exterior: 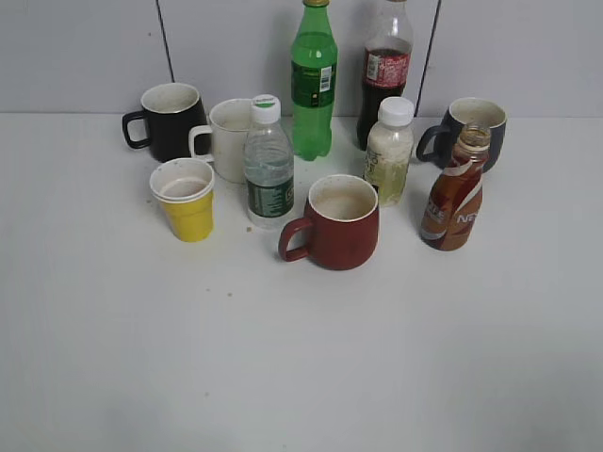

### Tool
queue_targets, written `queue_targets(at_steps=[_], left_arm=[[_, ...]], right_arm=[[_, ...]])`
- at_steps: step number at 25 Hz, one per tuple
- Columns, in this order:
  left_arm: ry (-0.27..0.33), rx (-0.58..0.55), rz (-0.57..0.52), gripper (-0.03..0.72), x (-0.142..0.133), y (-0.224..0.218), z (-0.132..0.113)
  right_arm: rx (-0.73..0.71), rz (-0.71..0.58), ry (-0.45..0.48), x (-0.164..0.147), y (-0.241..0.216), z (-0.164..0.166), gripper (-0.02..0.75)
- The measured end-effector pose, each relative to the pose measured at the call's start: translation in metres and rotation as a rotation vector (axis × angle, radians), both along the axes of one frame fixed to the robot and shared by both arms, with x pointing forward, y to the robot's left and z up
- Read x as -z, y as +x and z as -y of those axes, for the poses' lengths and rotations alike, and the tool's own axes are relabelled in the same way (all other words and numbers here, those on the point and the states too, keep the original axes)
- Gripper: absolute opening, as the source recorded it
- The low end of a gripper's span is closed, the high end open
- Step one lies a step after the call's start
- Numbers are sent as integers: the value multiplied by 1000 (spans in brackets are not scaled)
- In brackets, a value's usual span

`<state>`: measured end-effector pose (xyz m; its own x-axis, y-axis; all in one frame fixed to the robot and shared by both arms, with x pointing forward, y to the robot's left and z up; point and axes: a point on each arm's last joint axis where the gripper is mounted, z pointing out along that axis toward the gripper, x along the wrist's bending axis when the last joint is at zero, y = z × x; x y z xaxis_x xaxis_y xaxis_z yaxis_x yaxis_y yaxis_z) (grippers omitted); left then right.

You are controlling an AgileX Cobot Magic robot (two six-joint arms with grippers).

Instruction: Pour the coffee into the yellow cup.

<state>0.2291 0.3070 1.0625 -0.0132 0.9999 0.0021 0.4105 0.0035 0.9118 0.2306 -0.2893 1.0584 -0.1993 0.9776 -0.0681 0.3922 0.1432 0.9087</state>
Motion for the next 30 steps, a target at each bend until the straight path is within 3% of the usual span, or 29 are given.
queue_targets(at_steps=[30], left_arm=[[0,0,0,239,0,0,0]], right_arm=[[0,0,-1,0,0,0,587]])
